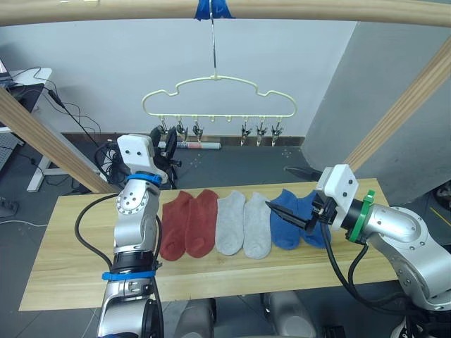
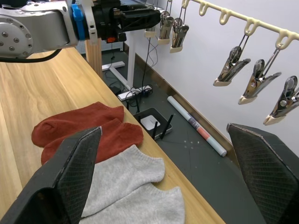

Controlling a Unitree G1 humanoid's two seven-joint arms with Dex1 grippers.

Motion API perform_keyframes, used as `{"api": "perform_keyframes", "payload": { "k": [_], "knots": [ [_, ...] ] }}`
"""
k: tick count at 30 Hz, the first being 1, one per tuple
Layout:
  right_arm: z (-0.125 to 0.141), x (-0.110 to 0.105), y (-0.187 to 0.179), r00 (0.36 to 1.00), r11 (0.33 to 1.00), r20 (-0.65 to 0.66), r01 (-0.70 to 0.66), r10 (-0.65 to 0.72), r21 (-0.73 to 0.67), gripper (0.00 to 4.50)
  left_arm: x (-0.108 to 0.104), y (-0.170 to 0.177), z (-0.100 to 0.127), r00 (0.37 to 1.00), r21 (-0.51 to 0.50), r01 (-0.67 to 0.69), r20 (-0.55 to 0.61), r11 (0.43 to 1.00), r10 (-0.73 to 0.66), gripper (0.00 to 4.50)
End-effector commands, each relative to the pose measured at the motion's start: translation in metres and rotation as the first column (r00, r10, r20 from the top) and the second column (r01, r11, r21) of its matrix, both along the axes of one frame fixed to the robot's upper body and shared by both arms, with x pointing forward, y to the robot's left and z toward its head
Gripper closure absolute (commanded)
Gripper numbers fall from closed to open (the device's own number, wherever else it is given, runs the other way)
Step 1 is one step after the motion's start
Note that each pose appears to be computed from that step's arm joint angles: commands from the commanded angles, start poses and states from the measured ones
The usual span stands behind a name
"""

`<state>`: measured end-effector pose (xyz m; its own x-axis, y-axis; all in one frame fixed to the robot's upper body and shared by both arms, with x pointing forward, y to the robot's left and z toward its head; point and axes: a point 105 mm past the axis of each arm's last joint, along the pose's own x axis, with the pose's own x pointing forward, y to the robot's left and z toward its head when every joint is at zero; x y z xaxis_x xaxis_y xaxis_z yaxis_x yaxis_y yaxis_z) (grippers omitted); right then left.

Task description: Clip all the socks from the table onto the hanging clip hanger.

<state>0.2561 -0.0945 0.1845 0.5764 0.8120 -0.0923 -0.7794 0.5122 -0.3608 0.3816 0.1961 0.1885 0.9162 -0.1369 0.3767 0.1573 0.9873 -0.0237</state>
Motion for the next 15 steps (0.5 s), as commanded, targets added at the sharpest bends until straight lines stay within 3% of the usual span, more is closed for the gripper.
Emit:
{"api": "perform_keyframes", "payload": {
  "k": [1, 13, 15],
  "knots": [
    [0.0117, -0.0058, 0.0072, 0.998, 0.998, 0.042, -0.051, 0.050, 0.026, 0.00, -0.0033, 0.0008, 0.0147, 0.998, -0.007, -0.014, 0.065, 1.000, 0.015, 2.74],
    [0.0135, -0.0068, 0.0127, 0.996, 0.997, 0.045, -0.072, 0.071, 0.038, 0.00, -0.0026, -0.0008, 0.0164, 0.998, -0.013, -0.010, 0.064, 1.000, 0.011, 2.74],
    [0.0131, -0.0071, 0.0128, 0.997, 0.997, 0.044, -0.072, 0.070, 0.036, 0.00, -0.0028, -0.0009, 0.0163, 0.998, -0.016, -0.008, 0.063, 1.000, 0.009, 3.31]
  ]
}}
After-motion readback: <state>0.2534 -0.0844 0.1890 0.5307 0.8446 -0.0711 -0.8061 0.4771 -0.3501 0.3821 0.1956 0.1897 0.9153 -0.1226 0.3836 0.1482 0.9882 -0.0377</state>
